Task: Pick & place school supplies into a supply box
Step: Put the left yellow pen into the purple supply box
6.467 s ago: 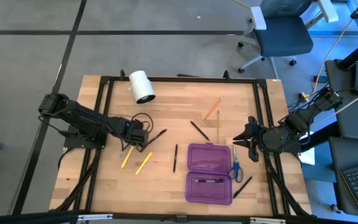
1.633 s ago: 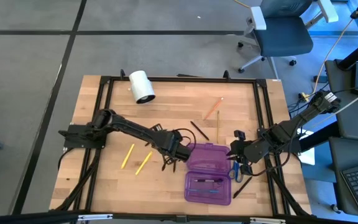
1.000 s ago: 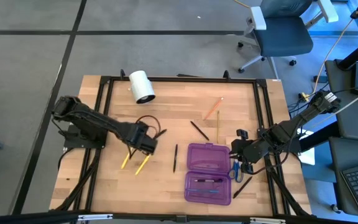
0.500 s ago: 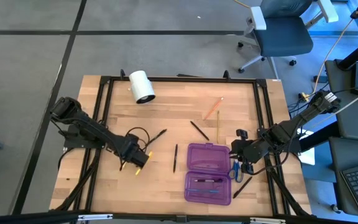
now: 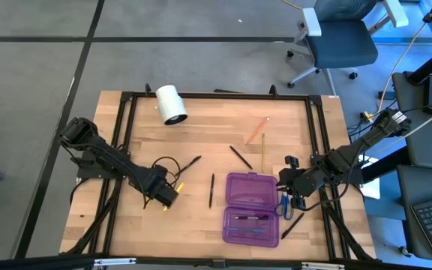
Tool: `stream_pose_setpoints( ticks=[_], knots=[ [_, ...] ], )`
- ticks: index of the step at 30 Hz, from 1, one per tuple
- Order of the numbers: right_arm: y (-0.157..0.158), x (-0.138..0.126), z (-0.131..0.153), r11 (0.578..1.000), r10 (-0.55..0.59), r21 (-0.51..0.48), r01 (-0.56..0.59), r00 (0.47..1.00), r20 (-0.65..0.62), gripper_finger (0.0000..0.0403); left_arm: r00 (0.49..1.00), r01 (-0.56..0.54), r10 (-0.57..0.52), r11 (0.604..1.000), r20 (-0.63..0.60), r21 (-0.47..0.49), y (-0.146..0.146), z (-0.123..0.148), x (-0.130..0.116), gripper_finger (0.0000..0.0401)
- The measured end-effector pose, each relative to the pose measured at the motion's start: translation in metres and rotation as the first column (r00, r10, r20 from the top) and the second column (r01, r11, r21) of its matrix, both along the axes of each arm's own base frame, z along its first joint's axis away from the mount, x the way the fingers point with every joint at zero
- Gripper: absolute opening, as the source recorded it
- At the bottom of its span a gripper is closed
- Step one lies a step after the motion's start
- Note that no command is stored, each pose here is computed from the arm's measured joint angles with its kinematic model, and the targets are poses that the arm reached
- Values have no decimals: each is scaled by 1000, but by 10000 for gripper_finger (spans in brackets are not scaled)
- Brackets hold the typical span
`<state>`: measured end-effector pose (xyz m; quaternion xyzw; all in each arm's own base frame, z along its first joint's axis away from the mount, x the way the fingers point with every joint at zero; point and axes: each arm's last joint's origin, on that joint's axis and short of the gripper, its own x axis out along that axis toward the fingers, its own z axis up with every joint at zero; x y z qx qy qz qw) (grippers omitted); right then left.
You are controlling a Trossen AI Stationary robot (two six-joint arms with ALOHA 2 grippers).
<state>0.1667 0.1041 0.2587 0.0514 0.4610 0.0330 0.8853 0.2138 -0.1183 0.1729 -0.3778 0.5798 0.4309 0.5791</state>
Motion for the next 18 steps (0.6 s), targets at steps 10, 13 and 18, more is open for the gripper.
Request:
stream_pose_setpoints(
  ticks=[10,13,18],
  knots=[
    [0,0,0,1000,-19,14,19,1000,-3,81,1000,-9,9,1000,-25,9,1,-6,-5,139],
    [0,0,0,1000,-20,14,20,1000,-3,81,998,-17,17,1000,-56,-12,2,-11,-9,139],
    [0,0,0,1000,-21,15,21,1000,-3,81,996,-34,31,999,-78,-40,3,-18,-13,139]
  ],
)
